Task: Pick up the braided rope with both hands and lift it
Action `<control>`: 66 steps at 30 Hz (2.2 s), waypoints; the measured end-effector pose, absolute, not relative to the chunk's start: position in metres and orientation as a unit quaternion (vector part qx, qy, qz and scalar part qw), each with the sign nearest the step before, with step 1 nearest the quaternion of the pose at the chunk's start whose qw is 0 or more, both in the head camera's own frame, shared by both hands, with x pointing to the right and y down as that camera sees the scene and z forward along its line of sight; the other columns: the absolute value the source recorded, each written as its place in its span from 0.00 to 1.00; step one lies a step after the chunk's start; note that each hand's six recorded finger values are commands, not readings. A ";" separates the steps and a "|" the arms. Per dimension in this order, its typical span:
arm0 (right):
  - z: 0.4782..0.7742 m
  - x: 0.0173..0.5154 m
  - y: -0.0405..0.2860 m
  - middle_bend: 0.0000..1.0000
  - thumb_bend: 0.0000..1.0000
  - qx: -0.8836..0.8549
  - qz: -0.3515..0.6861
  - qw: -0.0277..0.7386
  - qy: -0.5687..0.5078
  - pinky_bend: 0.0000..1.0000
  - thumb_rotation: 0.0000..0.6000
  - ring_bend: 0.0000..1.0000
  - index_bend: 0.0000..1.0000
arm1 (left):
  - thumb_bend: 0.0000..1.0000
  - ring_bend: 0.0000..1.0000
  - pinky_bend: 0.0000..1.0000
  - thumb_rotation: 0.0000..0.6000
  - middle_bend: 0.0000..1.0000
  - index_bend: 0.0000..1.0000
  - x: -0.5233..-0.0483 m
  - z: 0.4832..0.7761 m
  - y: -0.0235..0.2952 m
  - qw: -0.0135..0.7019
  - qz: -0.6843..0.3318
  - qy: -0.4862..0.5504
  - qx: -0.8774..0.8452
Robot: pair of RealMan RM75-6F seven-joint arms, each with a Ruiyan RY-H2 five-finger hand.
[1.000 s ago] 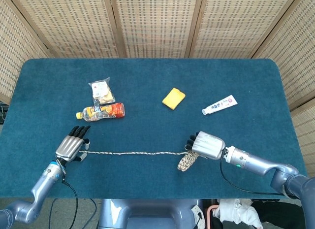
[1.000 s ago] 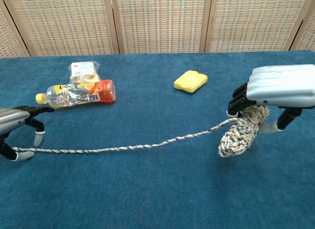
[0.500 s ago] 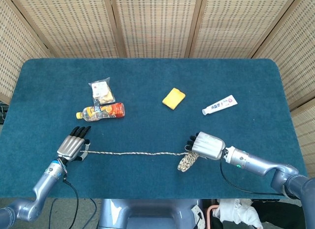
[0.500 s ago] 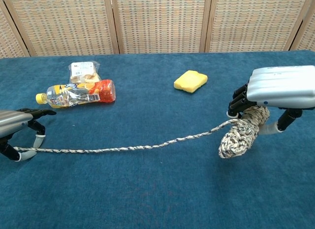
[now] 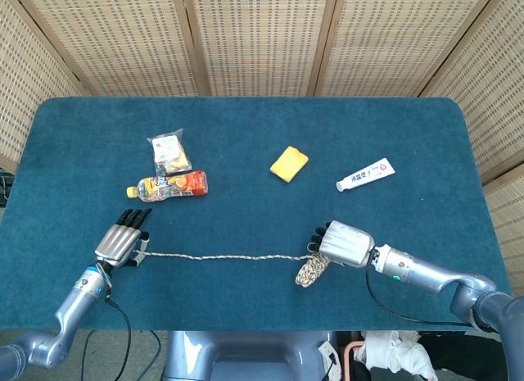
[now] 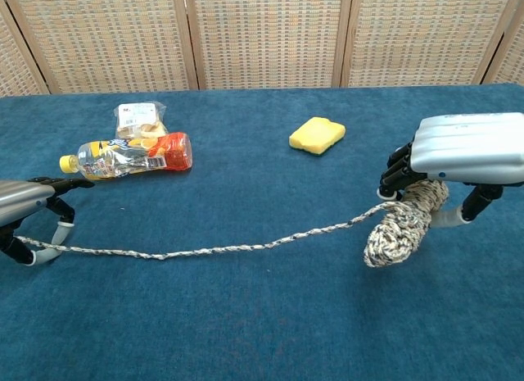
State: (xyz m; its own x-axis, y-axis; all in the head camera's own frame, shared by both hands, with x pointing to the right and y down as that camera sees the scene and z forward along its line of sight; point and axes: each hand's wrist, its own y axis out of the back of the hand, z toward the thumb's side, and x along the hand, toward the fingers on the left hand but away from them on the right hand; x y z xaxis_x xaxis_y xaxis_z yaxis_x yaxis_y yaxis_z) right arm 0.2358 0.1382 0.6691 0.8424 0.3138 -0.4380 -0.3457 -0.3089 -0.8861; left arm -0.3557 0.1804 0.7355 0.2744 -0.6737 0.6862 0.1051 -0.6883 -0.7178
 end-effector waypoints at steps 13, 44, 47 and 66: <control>0.665 0.233 0.133 0.58 0.74 -0.763 0.285 0.580 -0.009 0.67 1.00 0.44 0.63 | 0.67 0.00 0.00 1.00 0.00 0.79 -0.365 0.723 0.164 0.355 -0.562 0.228 -0.711; 0.628 0.149 0.035 0.75 0.85 -0.704 0.512 0.430 -0.241 0.80 1.00 0.62 0.69 | 0.73 0.00 0.00 1.00 0.00 0.85 -0.363 0.621 0.137 0.542 -0.395 0.226 -0.707; 0.631 0.137 0.032 0.75 0.86 -0.706 0.525 0.401 -0.252 0.80 1.00 0.63 0.69 | 0.73 0.00 0.00 1.00 0.00 0.85 -0.354 0.609 0.130 0.552 -0.380 0.226 -0.707; 0.651 0.066 0.030 0.76 0.87 -0.706 0.548 0.370 -0.255 0.81 1.00 0.64 0.69 | 0.77 0.00 0.00 1.00 0.00 0.86 -0.279 0.547 0.085 0.526 -0.266 0.294 -0.753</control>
